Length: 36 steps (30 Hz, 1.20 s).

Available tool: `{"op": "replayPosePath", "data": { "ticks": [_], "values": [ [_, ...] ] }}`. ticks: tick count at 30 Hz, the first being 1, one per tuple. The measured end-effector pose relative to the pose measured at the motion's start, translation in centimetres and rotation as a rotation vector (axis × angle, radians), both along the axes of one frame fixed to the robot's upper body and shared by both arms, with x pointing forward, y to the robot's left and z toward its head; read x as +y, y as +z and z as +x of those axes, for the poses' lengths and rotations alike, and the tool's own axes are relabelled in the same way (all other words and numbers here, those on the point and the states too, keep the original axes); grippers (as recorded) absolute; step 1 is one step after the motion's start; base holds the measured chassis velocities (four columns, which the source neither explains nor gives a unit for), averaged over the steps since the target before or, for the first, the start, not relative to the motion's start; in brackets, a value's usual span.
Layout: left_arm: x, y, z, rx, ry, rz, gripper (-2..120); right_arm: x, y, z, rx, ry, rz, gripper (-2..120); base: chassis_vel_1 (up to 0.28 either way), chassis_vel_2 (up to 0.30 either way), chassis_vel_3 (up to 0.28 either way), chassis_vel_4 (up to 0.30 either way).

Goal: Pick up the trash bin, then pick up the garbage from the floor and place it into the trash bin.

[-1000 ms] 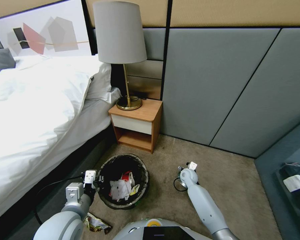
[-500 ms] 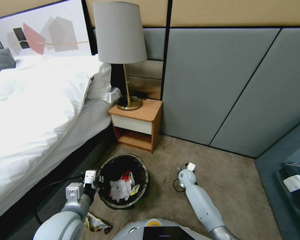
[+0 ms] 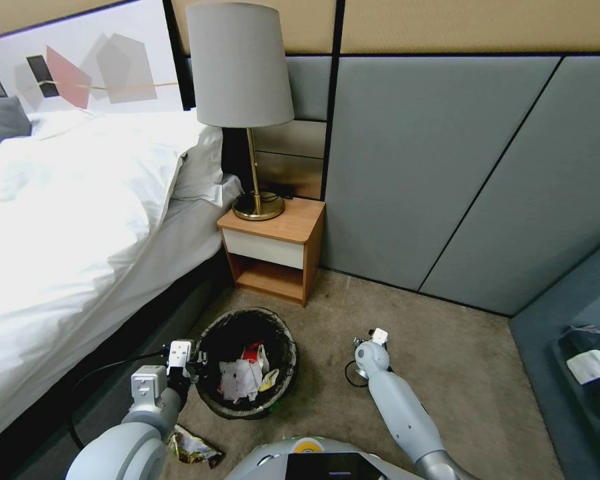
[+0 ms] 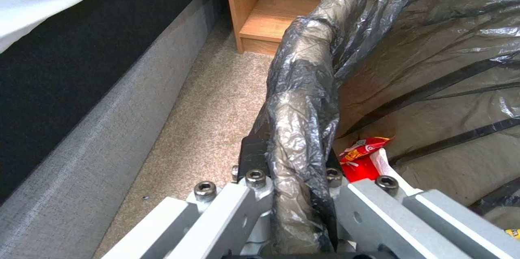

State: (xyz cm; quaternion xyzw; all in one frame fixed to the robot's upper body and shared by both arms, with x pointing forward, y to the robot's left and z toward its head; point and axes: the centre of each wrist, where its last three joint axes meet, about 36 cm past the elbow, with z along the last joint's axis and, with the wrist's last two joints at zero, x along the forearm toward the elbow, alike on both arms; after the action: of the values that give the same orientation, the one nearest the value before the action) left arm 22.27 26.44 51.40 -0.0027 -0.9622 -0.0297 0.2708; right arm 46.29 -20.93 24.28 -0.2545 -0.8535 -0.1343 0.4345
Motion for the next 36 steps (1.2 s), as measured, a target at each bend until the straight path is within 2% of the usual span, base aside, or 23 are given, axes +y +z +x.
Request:
{"op": "replayPosePath", "data": {
  "ticks": [5, 9, 11, 13, 17, 18, 25, 31, 36],
  "values": [
    [0.0, 0.0, 0.0, 0.000, -0.001, 0.001, 1, 0.0, -0.1, 0.0, -0.003, 0.002, 0.001, 100, 0.000, 0.000, 0.000, 0.000],
    [0.0, 0.0, 0.0, 0.000, -0.003, 0.001, 1, 0.1, -0.2, -0.1, -0.006, 0.006, 0.005, 92, 0.000, 0.000, 0.000, 0.000],
    [0.0, 0.0, 0.0, -0.001, -0.005, 0.002, 1, 0.2, -0.3, -0.2, -0.006, 0.010, 0.010, 80, 0.000, 0.000, 0.000, 0.000],
    [0.0, 0.0, 0.1, -0.001, -0.006, 0.003, 1, 0.2, -0.3, -0.3, -0.006, 0.012, 0.011, 77, 0.000, 0.000, 0.000, 0.000],
    [0.1, 0.1, 0.1, -0.002, -0.008, 0.005, 1, 0.3, -0.3, -0.3, -0.007, 0.016, 0.014, 58, 0.000, 0.000, 0.000, 0.000],
    [0.1, 0.1, 0.1, -0.002, -0.008, 0.005, 1, 0.3, -0.3, -0.3, -0.007, 0.016, 0.014, 58, 0.000, 0.000, 0.000, 0.000],
    [0.1, 0.1, 0.1, -0.005, -0.009, 0.005, 1, 0.4, -0.3, -0.3, -0.014, 0.020, 0.018, 31, 0.000, 0.000, 0.000, 0.000],
    [0.1, 0.1, 0.1, -0.004, -0.008, 0.005, 1, 0.1, -0.3, -0.3, -0.023, 0.022, 0.018, 22, 0.000, 0.000, 0.000, 0.000],
    [0.1, 0.1, 0.1, -0.003, -0.009, 0.006, 1, -0.8, 1.4, -0.4, -0.077, 0.027, 0.001, 22, 0.000, 0.000, 0.000, 0.000]
  ]
}}
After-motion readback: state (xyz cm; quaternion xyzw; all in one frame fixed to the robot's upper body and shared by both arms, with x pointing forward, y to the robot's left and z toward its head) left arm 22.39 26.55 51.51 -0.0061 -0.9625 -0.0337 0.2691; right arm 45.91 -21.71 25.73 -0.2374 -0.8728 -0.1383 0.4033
